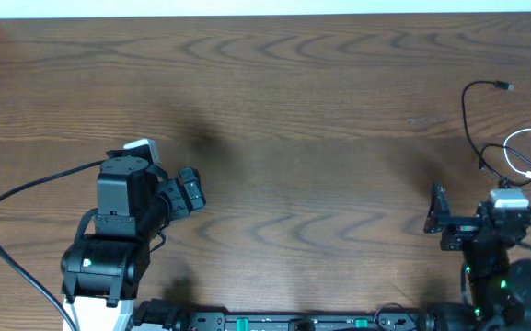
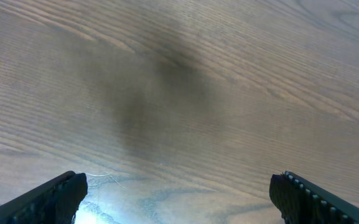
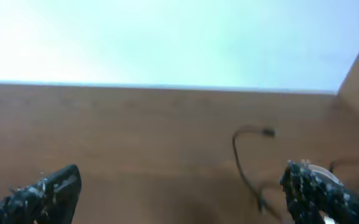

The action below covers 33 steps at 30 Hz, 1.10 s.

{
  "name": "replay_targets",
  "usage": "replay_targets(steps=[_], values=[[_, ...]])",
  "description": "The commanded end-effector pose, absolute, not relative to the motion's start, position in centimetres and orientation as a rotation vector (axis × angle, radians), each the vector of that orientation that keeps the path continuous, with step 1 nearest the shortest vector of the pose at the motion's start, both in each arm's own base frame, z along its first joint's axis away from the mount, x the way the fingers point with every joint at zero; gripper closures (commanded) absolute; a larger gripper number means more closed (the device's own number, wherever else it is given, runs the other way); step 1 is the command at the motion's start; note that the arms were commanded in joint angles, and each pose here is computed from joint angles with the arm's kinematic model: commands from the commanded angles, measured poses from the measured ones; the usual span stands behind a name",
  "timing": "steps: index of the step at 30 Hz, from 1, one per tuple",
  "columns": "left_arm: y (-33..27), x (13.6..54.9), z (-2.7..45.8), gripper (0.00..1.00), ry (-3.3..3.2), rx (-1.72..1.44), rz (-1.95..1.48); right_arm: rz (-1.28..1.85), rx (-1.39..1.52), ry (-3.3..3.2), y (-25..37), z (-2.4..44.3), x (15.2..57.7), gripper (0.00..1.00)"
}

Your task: Untangle cables

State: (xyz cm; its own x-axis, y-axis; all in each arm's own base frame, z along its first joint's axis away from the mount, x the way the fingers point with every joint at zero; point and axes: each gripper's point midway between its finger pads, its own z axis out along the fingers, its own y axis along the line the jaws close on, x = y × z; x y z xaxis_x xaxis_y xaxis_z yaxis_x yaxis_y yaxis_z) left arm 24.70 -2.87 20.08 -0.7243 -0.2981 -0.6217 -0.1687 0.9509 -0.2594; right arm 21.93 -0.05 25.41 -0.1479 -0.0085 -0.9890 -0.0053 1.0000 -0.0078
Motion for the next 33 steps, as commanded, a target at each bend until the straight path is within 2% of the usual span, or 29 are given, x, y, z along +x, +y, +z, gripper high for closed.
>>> replay_targets(steps=[1,27,33], values=[[-2.6,24.6,19.8,0.02,2.4,-0.327,-0.221,0.008,-0.024,1.642,0.2,25.1,22.1,0.01],[-2.6,24.6,19.8,0.02,2.4,-0.327,-0.221,0.021,-0.069,1.229,1.3,25.7,23.2,0.01],[-2.6,24.6,19.8,0.02,2.4,-0.327,-0.221,0.011,-0.081,1.349,1.3,22.8,24.1,0.01]])
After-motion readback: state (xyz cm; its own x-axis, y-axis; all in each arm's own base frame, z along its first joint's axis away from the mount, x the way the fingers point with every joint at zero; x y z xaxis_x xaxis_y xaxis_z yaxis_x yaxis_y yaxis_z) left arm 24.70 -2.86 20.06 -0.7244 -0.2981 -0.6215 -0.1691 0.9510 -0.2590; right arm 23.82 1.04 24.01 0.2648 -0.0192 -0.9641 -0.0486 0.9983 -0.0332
